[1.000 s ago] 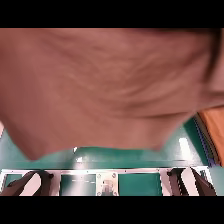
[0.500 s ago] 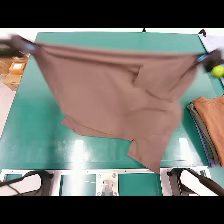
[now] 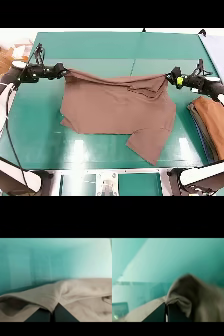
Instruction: Fold the shirts.
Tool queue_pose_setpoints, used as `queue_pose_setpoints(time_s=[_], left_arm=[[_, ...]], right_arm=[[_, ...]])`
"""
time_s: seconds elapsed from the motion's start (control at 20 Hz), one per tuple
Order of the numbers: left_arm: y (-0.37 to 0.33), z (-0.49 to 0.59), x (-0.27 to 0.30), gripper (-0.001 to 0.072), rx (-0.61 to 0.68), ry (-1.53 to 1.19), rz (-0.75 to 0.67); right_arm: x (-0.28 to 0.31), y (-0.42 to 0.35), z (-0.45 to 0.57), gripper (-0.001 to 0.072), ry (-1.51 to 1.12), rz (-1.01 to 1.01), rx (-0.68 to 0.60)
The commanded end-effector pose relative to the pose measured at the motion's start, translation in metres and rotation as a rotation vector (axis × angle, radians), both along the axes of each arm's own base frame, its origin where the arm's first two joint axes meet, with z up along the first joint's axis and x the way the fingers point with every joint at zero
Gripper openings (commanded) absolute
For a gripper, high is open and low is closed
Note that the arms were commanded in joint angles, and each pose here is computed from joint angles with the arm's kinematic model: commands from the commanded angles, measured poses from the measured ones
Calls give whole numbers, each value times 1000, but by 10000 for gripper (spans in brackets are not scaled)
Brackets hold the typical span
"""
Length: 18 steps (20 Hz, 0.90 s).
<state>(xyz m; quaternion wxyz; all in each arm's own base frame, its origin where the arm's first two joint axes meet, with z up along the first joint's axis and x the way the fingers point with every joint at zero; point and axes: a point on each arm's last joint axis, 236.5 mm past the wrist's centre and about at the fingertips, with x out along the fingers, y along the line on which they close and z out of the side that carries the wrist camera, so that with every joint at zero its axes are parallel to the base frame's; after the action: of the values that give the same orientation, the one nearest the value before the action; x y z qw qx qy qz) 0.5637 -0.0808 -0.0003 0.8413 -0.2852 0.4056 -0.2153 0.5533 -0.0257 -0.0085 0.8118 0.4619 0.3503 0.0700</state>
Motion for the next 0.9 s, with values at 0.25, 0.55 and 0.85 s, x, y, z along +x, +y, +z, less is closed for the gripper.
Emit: queue_pose_setpoints(time_s=[0.25, 0.55, 0.85], left_arm=[[13, 4, -2, 35, 31, 36, -44], [25, 25, -69, 598, -90, 246, -218], [83, -8, -184, 519, -46, 510, -221]], right_arm=[[14, -18, 48, 77, -80, 93, 58], [-49, -26, 53, 210, 51, 234, 116], [-179, -59, 16, 210, 289, 119, -39]])
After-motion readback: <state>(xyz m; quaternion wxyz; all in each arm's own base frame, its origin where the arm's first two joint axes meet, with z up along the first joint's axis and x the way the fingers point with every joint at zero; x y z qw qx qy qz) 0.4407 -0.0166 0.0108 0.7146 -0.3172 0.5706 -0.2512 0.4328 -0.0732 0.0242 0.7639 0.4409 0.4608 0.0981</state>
